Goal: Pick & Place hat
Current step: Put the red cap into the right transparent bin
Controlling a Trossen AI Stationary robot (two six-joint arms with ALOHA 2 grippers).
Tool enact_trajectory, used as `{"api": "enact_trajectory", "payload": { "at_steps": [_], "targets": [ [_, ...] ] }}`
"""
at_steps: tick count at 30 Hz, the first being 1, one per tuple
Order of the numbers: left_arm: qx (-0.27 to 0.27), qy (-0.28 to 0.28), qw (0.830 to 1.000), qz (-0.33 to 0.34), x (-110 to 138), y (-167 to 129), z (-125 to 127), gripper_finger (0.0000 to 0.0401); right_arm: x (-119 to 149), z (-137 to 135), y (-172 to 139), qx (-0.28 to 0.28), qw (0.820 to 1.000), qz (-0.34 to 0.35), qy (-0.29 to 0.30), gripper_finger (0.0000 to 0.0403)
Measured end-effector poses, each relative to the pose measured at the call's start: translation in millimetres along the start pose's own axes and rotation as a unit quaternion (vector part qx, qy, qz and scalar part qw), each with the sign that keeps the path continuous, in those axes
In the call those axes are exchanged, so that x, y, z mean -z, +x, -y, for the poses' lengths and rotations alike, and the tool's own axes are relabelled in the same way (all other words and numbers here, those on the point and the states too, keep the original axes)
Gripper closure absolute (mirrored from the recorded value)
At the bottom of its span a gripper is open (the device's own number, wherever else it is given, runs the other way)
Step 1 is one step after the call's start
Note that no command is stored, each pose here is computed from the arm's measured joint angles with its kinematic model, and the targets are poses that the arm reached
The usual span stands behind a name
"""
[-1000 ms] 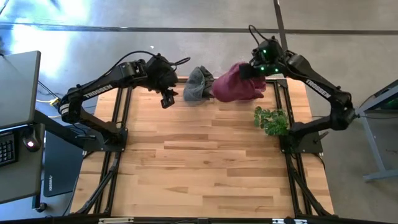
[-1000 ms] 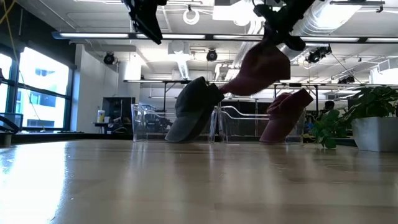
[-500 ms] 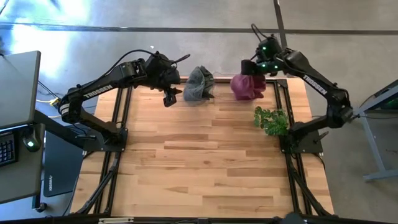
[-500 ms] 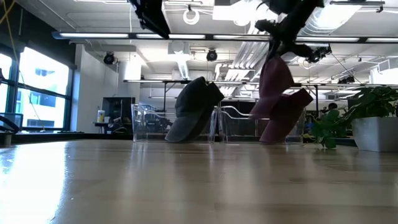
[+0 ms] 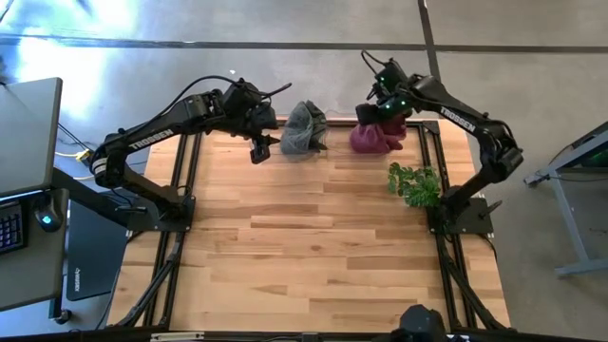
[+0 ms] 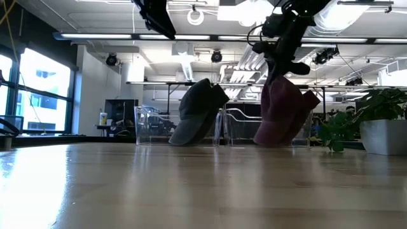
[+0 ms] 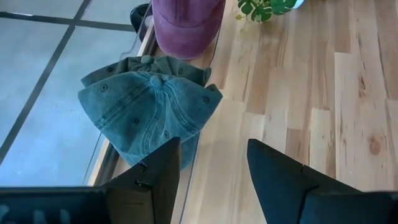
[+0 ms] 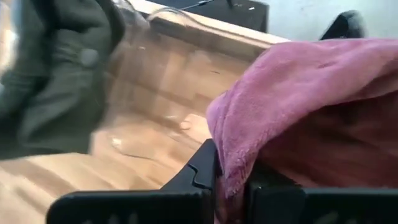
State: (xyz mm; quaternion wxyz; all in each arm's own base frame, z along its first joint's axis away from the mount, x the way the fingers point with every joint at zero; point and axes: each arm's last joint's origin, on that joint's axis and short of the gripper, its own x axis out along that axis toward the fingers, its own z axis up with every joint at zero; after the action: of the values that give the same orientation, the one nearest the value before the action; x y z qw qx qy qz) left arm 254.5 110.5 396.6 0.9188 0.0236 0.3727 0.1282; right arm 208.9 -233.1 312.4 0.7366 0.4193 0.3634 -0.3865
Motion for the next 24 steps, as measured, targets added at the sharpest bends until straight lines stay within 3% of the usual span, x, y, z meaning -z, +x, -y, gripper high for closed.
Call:
{"api": "enact_trajectory", "payload": {
  "at_steps": [5, 14, 19, 24],
  "targets": [
    [0.0, 0.0, 1.0, 0.0, 0.0, -0.1, 0.0, 0.0222, -0.9, 4.3, 3.3, 0.047, 0.999, 0.008, -0.025, 0.0377],
    [0.0, 0.0, 1.0, -0.001, 0.2, -0.1, 0.2, 0.0222, -3.9, 17.0, 14.8, 0.092, 0.995, -0.014, -0.026, 0.024],
    [0.001, -0.005, 1.0, -0.006, 1.2, -0.2, 0.4, 0.0222, -10.0, 27.5, -22.6, 0.098, 0.995, -0.01, 0.012, 0.0206],
    [0.002, -0.005, 1.0, -0.006, 1.3, -0.2, 0.4, 0.0222, -23.4, 22.6, -68.0, 0.095, 0.994, 0.053, 0.024, 0.0205]
  ]
}}
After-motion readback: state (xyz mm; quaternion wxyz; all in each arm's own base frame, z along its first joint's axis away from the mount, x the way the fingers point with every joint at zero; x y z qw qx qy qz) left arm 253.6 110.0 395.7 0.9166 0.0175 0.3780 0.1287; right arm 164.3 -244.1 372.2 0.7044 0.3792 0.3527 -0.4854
